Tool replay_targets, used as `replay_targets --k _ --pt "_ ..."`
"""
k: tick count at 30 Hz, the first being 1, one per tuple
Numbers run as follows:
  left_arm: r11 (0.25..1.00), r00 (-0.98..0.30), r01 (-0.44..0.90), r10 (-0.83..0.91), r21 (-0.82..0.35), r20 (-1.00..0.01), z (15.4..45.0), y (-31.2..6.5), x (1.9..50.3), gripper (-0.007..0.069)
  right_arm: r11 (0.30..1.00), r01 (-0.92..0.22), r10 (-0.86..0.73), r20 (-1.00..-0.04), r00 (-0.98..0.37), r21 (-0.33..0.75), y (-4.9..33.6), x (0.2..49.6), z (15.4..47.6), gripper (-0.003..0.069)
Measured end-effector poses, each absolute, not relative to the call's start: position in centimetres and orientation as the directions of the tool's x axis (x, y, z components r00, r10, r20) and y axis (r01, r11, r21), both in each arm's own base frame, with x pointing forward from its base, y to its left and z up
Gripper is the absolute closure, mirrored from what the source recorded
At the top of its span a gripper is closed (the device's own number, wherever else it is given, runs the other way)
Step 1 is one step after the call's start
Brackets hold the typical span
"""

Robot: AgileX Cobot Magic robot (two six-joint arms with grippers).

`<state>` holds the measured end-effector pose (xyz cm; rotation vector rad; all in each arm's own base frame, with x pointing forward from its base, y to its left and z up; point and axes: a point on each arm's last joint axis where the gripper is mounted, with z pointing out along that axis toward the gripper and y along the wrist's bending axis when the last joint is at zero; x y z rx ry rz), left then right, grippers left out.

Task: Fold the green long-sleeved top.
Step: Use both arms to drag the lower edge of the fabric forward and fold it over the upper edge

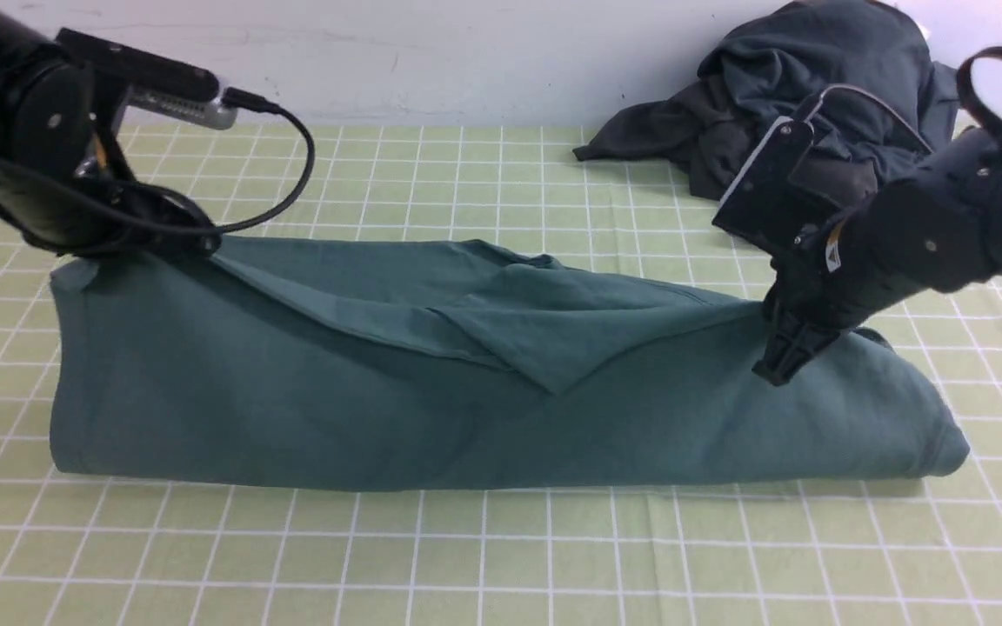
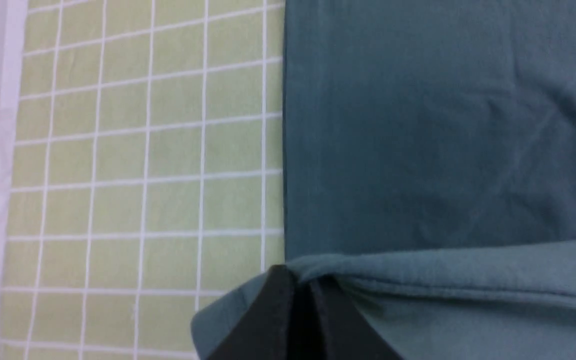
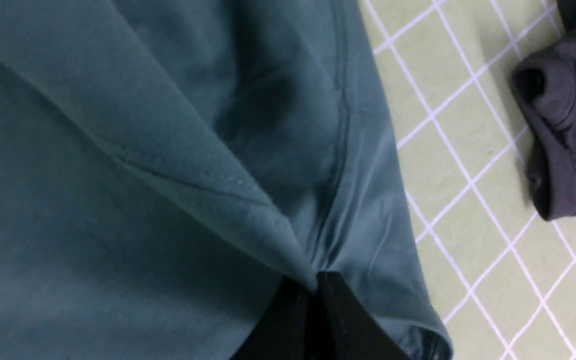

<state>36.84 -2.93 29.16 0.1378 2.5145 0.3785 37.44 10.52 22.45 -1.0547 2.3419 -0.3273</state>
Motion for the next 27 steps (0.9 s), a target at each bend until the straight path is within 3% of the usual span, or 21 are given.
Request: replay_targets --k 4,17,19,25,27 --pt "0.942 -0.821 0.039 0.219 0.332 -0.527 27.0 -3.4 40.4 0.0626 0.74 -0.549 -0.671 -0.377 -0.638 -0.388 9.6 39.7 21.5 0.0661" --pt "0.941 -0.741 0.029 0.246 0.337 -0.625 22.6 -3.1 46.7 0.0601 0.802 -0.47 -0.597 -0.448 -0.666 -0.37 9.1 43.6 19.8 0.0651" --pt "0.943 -0.73 0.036 0.25 0.329 -0.636 21.8 -3.0 47.3 0.0566 0.822 -0.445 -0.568 -0.46 -0.682 -0.356 9.0 44.2 19.5 0.0632" --pt "0.973 -0.727 -0.055 0.115 0.224 -0.677 19.2 -2.1 48.4 0.0327 0.869 -0.375 -0.493 -0.495 -0.715 -0.325 9.0 45.7 19.4 0.0481" --pt "0.974 -0.737 -0.102 0.062 0.202 -0.673 19.1 -1.7 48.3 0.0279 0.872 -0.363 -0.487 -0.499 -0.717 -0.328 9.0 45.9 20.4 0.0447"
